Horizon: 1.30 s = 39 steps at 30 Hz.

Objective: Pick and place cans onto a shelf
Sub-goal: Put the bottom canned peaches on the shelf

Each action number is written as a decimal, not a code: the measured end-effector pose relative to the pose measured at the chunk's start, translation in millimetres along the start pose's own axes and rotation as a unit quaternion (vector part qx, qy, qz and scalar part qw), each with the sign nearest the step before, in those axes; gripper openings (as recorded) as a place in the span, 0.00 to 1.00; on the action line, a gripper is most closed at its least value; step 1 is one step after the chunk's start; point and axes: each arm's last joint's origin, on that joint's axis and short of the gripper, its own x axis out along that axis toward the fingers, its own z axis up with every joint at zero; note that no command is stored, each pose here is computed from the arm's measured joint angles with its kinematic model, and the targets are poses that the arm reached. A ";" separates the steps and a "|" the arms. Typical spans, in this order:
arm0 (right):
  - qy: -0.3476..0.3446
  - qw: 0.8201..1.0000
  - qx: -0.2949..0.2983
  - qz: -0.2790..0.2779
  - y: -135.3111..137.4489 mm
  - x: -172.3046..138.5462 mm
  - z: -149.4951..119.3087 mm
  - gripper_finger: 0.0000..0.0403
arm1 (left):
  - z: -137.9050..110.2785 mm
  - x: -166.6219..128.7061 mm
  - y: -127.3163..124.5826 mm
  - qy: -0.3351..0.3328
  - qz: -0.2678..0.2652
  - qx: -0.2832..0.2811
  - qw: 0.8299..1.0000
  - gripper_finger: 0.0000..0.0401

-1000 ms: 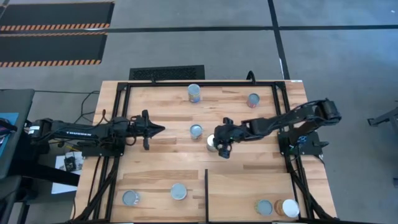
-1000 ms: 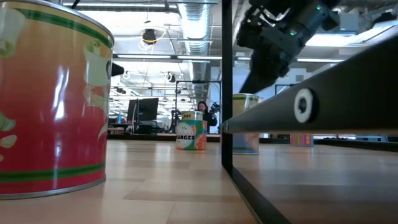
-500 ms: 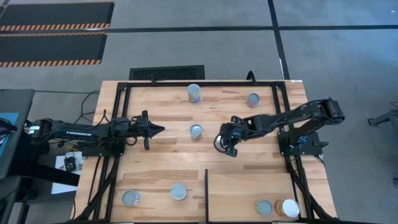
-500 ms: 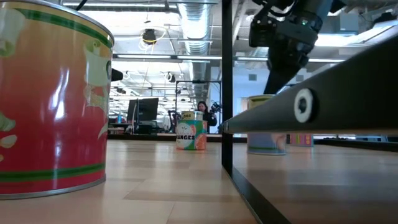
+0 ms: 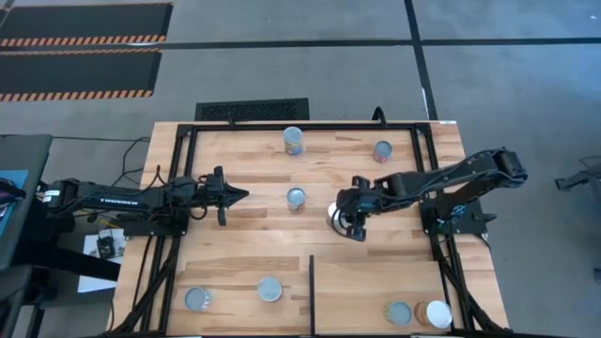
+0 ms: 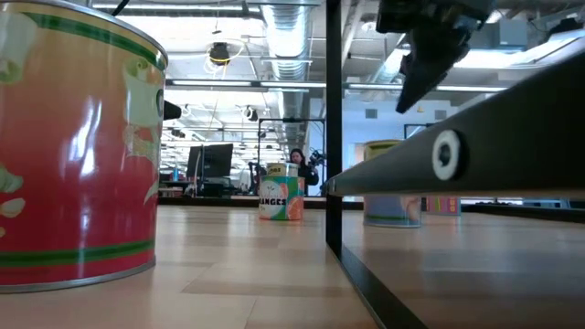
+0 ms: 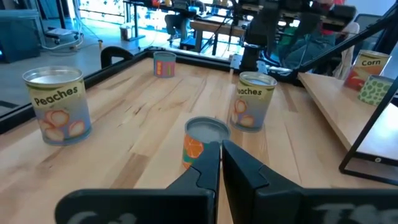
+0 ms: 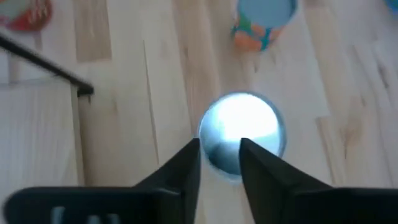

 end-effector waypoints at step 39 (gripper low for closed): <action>0.114 0.975 -0.184 -0.050 32.7 17.5 6.0 0.02 | -2.6 -0.1 1.4 0.011 0.019 -0.020 1.000 0.02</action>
